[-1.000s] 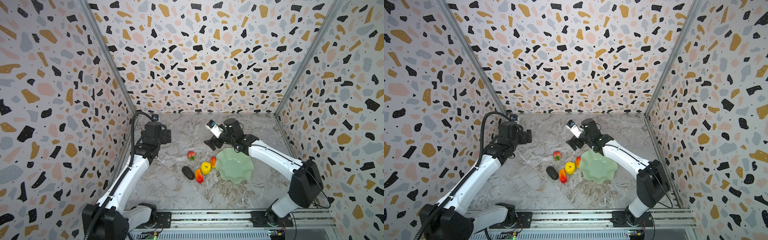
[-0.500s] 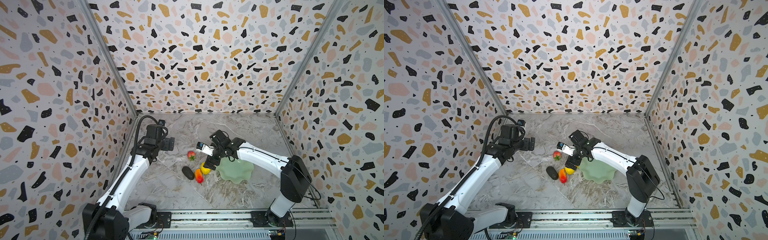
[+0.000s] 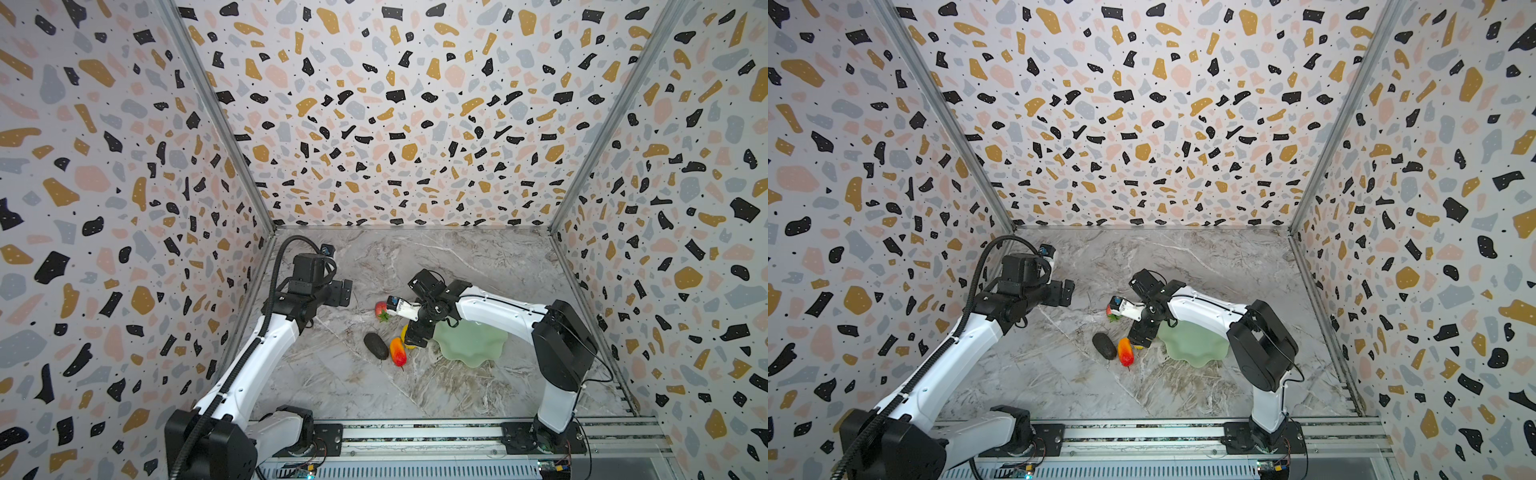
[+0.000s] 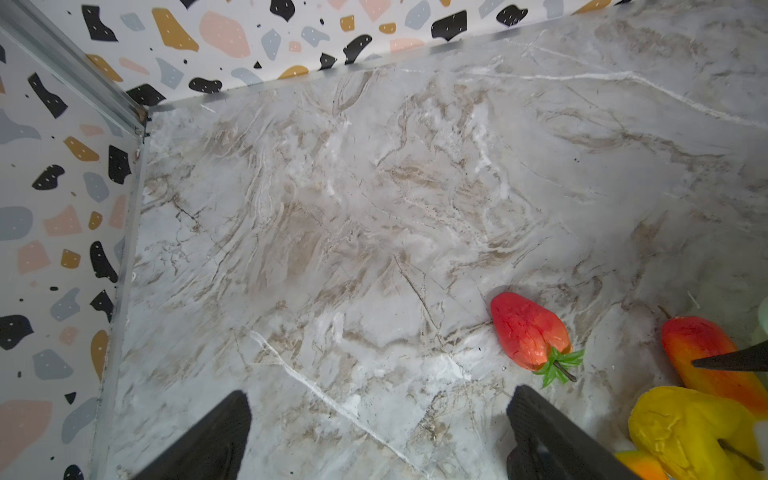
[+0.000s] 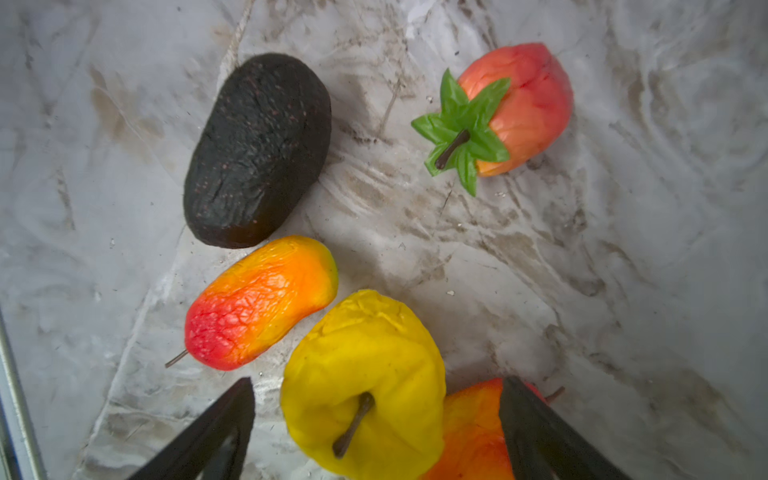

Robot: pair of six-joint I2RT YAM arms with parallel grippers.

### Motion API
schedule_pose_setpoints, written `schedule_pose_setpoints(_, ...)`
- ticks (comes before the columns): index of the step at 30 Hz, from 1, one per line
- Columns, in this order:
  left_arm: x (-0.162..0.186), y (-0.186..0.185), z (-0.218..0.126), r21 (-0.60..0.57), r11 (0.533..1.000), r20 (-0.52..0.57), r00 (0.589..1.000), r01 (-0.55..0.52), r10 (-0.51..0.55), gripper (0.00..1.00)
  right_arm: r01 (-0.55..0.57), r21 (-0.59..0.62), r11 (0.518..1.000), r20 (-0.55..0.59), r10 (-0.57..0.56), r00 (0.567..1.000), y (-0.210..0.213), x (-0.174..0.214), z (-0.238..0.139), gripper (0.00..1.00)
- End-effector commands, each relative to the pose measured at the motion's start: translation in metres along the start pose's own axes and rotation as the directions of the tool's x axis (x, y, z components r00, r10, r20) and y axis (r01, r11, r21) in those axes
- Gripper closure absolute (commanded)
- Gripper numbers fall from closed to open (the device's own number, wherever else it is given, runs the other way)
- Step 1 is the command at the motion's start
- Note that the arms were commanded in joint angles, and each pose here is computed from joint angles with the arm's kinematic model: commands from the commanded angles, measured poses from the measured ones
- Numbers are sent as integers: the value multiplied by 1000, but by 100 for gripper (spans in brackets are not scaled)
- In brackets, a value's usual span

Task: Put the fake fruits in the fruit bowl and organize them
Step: 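Reach the right gripper over the fruits and grasp the yellow pear, then carry the yellow pear into the green bowl and open the right gripper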

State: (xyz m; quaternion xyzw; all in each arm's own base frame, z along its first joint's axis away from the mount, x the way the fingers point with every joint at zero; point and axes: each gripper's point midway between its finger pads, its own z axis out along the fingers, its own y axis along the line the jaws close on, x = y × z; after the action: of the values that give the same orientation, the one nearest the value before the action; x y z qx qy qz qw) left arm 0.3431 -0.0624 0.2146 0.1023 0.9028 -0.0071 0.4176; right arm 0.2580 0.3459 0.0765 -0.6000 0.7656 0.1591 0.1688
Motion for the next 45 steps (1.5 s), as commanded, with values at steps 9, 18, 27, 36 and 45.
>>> schedule_pose_setpoints(9, -14, 0, -11, 1, 1000, 85, 996, -13, 13, 0, 17, 9, 1000, 38, -17, 999, -3, -14, -9, 49)
schedule_pose_setpoints(18, -8, 5, -1, -29, 999, 44, 999, -20, 21, 0, 41, 132, 990, 188, -66, 980, -9, -52, -84, 74)
schedule_pose_setpoints(27, -12, 6, -8, -19, 1000, 67, 998, -13, 14, 0, -295, 378, 878, 330, 170, 929, -75, -13, -171, 81)
schedule_pose_setpoints(36, -16, 1, -17, 7, 1000, 108, 994, -4, 3, 0, -530, 418, 738, 226, 480, 847, -93, 77, -154, 81)
schedule_pose_setpoints(45, -14, 4, -17, -7, 1000, 108, 994, -1, 2, 0, -566, 339, 751, 81, 577, 813, -56, 119, -104, 81)
